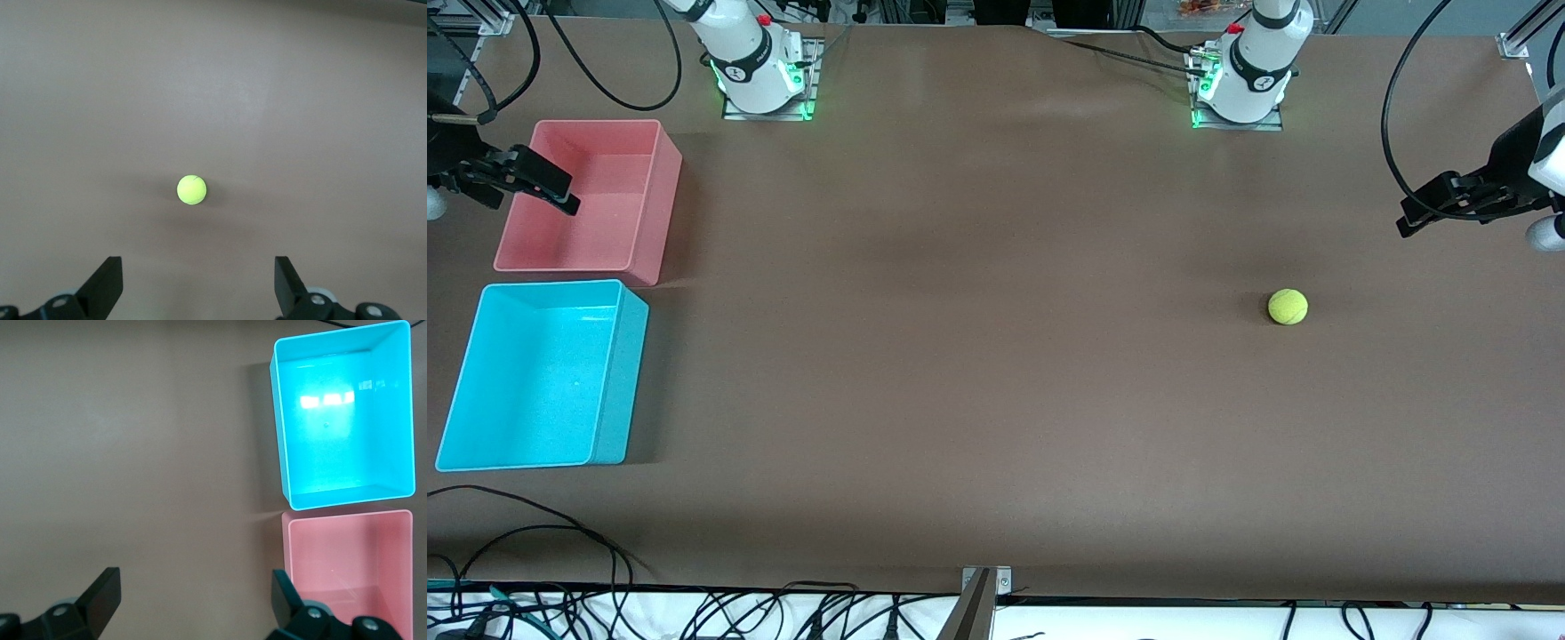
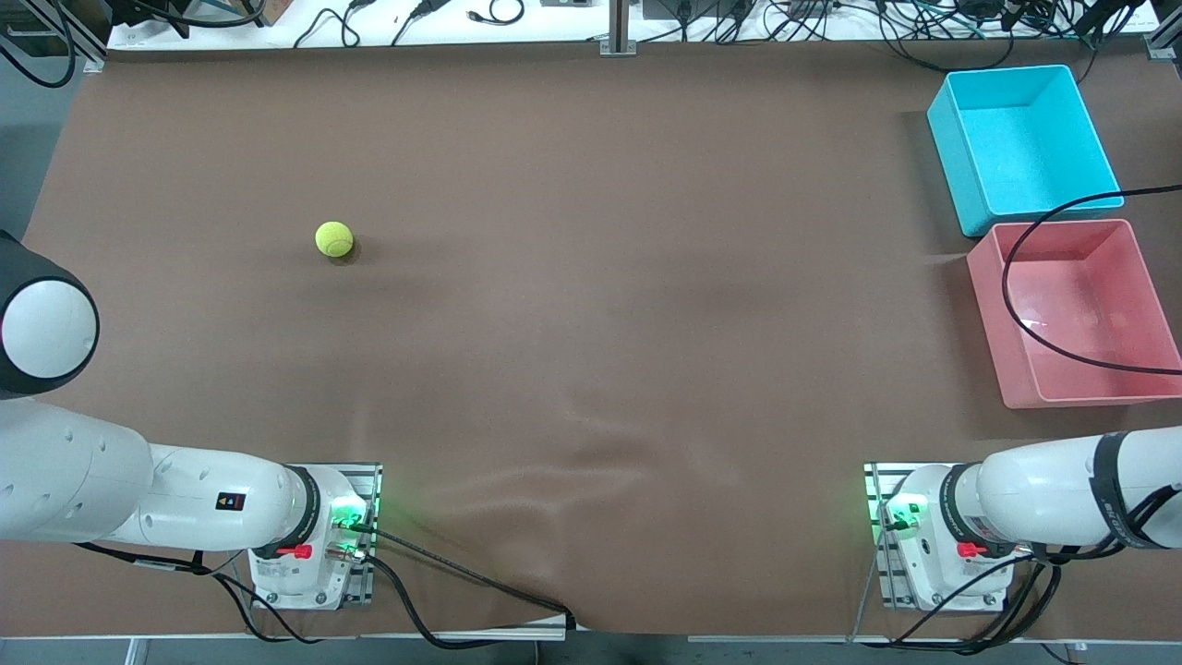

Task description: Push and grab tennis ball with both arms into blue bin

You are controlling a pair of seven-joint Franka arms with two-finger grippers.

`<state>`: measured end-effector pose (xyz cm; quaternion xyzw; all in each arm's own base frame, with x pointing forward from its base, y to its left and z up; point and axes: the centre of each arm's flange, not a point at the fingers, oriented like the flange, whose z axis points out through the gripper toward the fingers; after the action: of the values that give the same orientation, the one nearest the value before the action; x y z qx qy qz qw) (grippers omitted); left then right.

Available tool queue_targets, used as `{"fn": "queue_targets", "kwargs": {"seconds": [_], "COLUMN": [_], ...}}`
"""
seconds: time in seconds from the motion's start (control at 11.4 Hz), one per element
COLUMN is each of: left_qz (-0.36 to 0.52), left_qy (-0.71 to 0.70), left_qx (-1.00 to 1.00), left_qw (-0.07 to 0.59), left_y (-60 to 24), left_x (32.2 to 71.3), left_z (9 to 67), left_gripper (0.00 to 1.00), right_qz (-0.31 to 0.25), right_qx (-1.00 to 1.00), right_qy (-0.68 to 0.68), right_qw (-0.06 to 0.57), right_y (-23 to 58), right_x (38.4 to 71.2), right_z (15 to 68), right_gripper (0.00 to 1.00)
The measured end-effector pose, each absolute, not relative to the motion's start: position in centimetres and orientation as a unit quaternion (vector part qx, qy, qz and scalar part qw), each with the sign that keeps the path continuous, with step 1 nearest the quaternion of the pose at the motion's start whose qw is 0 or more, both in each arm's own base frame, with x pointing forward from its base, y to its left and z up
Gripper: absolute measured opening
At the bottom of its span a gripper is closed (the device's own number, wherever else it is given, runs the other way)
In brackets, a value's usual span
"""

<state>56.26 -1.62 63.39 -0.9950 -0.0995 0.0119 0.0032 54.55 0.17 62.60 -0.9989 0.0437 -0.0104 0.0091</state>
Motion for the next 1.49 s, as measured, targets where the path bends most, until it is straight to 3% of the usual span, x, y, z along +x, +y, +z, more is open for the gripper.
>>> {"fn": "queue_targets", "kwargs": {"seconds": [1.49], "left_qz": [0.024], "left_qy": [-0.112], "left_qx": [-0.993], "left_qw": [0.005], "left_y": [-0.4], "left_x": [56.2], "left_z": [62.9], "left_gripper": [1.0], "right_qz": [-0.023], "right_qx": [-0.999], "right_qy": [0.031], "right_qw": [0.01], "right_y": [1.5], "right_x": [54.5], "right_z": [63.9], "right_gripper": [1.0]}}
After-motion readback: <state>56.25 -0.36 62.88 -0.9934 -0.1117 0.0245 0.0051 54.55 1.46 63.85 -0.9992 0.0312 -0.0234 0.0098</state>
